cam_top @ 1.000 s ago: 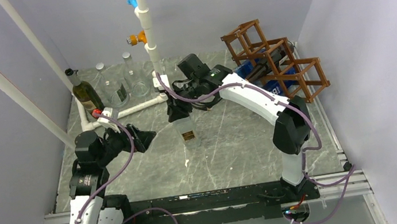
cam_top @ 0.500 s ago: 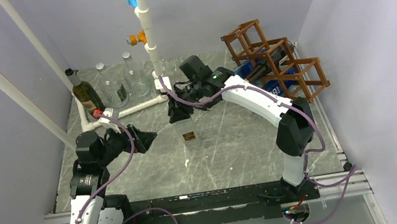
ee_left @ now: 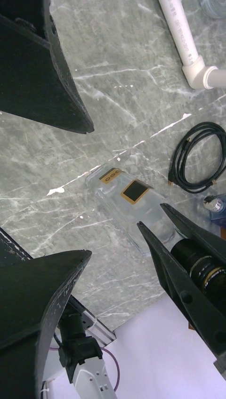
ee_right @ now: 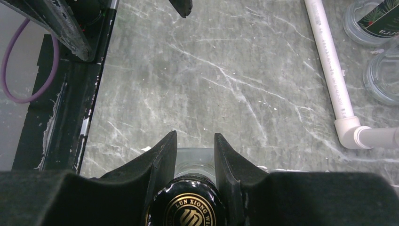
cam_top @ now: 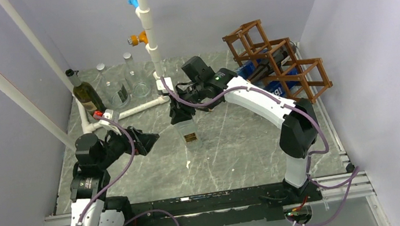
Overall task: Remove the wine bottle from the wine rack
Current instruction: Place the wine bottle at the center of the board.
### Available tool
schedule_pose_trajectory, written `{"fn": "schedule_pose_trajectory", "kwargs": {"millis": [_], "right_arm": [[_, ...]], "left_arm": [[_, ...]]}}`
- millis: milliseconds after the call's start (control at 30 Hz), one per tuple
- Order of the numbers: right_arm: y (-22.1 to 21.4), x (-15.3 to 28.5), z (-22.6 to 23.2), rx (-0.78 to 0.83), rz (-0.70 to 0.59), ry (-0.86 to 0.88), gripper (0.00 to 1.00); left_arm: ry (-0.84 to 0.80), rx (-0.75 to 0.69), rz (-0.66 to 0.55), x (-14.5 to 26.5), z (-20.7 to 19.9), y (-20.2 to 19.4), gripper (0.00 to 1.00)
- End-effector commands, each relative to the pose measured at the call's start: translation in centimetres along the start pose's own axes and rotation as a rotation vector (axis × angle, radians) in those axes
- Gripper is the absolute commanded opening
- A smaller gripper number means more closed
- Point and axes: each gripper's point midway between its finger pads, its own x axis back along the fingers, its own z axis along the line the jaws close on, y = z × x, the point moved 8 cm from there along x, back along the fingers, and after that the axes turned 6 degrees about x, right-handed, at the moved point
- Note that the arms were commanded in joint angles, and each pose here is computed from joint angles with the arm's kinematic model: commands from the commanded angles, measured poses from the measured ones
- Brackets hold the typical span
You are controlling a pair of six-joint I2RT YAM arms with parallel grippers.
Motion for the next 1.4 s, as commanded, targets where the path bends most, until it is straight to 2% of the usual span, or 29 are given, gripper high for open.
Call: {"fn": "schedule_pose_trajectory", "kwargs": {"millis": [0,200,467,933,1200,1367], "right_arm": [[2.7,1.9,0.2,0.07,-0.072,-0.045,0.34],[2.7,2.3,0.4,0.074,-0.079,-0.045,0.37],[3.1,3.2,1.5,0.106,-0.087,-0.026,0.52],[5.0,5.3,3.8,0.153,-0.137,0.039,0.64],[8.2,8.9,5.2,0.199,-0.189,0.036,0.7],[8.5,11.5,6.3,0.256,-0.207,0.039,0.74]], "left_arm": [[-0.102,-0.025,-0.03,-0.1,-1.0,0.6,0.99],[-0.184,-0.048,-0.056,-0.1,-1.7,0.5,1.0],[-0.223,-0.049,-0.04,-0.6,-2.2,0.1,0.99],[-0.255,-0.107,0.003,-2.1,-3.8,-0.2,0.99],[-0.249,-0.166,0.02,-3.3,-4.5,-0.2,0.99],[-0.246,-0.205,0.021,-3.8,-5.2,0.1,0.99]]}}
